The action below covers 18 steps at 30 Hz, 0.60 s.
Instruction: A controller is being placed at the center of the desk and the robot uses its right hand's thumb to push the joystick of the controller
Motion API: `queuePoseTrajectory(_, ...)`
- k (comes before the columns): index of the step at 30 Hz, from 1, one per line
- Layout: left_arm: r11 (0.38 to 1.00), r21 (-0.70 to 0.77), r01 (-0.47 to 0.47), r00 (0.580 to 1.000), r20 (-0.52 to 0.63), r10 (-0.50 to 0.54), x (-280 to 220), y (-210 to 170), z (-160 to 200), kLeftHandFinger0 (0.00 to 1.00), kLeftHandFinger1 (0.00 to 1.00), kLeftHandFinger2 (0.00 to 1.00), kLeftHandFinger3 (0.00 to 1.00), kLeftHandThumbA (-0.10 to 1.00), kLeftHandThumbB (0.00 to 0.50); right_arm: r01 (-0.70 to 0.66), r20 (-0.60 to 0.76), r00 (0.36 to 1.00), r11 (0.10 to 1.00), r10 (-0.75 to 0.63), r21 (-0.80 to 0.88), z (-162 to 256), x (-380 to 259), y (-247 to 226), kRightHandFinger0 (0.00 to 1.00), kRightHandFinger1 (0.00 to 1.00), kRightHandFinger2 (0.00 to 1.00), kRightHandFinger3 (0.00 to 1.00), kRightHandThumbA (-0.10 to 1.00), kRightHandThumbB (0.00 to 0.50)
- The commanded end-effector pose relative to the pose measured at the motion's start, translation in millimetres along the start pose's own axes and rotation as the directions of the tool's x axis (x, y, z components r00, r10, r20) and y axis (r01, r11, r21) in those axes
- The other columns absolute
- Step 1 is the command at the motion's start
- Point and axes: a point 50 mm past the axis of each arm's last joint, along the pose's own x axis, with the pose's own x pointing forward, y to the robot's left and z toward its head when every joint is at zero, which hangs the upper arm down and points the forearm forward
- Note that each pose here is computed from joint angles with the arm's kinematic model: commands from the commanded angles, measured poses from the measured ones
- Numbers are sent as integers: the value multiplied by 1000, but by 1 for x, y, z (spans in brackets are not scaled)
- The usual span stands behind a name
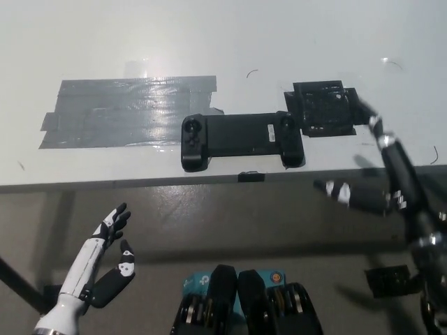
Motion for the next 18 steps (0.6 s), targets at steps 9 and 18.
queuePoseTrajectory(9,1000,14,1,999,48,-2,1,4,10,1000,1000,1000,1000,38,90,56,-81,995,998,-57,-13,-4,95,-19,1000,1000,1000,1000,972,288)
queuePoseTrajectory(18,1000,22,-2,999,46,1,2,4,10,1000,1000,1000,1000,1,85,-4,-209,978,1000,6,8,-21,143,-2,1000,1000,1000,1000,999,339)
